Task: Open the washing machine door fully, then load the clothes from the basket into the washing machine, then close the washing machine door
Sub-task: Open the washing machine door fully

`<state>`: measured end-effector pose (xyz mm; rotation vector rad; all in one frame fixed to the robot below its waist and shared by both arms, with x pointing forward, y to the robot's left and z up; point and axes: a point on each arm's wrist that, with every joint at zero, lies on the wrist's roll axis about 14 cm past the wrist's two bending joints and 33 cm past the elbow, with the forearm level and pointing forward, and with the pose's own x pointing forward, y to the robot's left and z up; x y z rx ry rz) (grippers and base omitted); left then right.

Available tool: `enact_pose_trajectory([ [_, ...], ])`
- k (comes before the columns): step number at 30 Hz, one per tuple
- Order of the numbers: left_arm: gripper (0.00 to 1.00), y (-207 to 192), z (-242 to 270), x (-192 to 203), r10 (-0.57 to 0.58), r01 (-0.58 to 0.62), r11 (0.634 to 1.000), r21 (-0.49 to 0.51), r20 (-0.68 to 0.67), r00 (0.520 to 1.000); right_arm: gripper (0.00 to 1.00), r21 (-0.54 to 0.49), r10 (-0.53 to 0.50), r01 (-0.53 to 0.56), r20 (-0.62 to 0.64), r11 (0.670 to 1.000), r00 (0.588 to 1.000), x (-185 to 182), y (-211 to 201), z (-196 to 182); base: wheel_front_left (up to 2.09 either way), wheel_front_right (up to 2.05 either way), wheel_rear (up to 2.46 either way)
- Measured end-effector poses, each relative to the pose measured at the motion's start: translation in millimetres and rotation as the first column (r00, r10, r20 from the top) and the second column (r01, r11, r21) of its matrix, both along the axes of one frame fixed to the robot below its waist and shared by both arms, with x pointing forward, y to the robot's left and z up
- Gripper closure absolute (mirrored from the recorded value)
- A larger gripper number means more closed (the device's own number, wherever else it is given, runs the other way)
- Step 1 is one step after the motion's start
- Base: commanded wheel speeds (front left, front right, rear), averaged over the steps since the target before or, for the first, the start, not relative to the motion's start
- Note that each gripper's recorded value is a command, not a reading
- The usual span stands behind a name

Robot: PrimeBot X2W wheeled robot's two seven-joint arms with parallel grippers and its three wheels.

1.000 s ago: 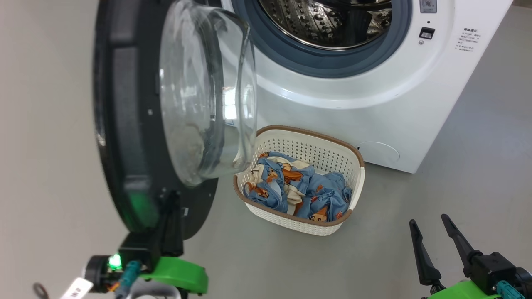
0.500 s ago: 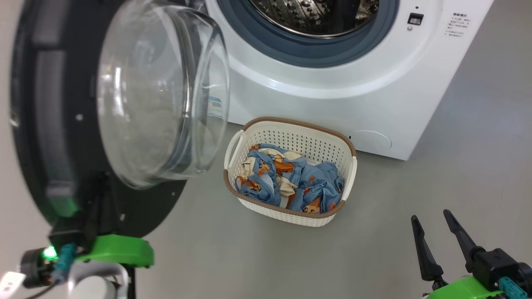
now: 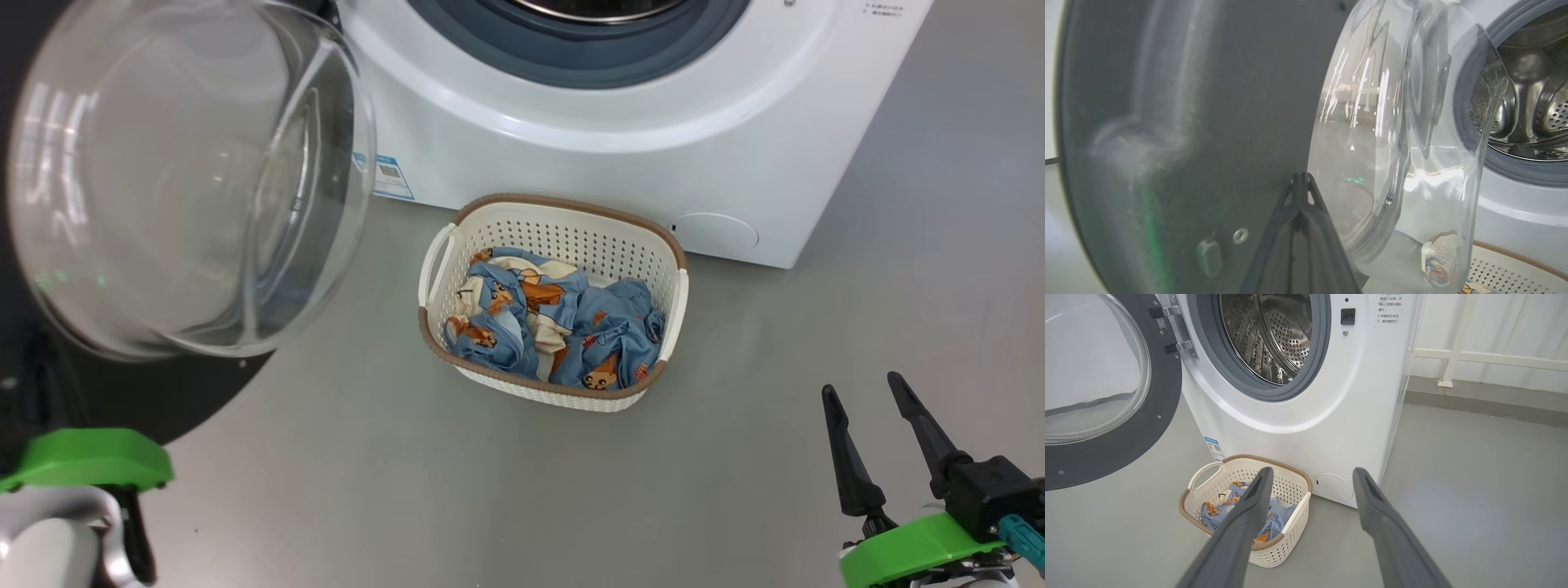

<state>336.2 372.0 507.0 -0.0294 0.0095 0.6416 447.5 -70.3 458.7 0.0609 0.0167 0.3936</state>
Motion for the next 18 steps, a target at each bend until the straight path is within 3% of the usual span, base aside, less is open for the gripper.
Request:
enact_pose_trajectory([
  [18,1.0,63.0,-6.6,3.5,0.086,-0.086,0.995,-0.043,-0.019,0.996,0.0,-0.012,-0.025,0.025,0.007,1.0,1.0,11.0,-11.7,-3.3,0.0,0.0,0.0],
])
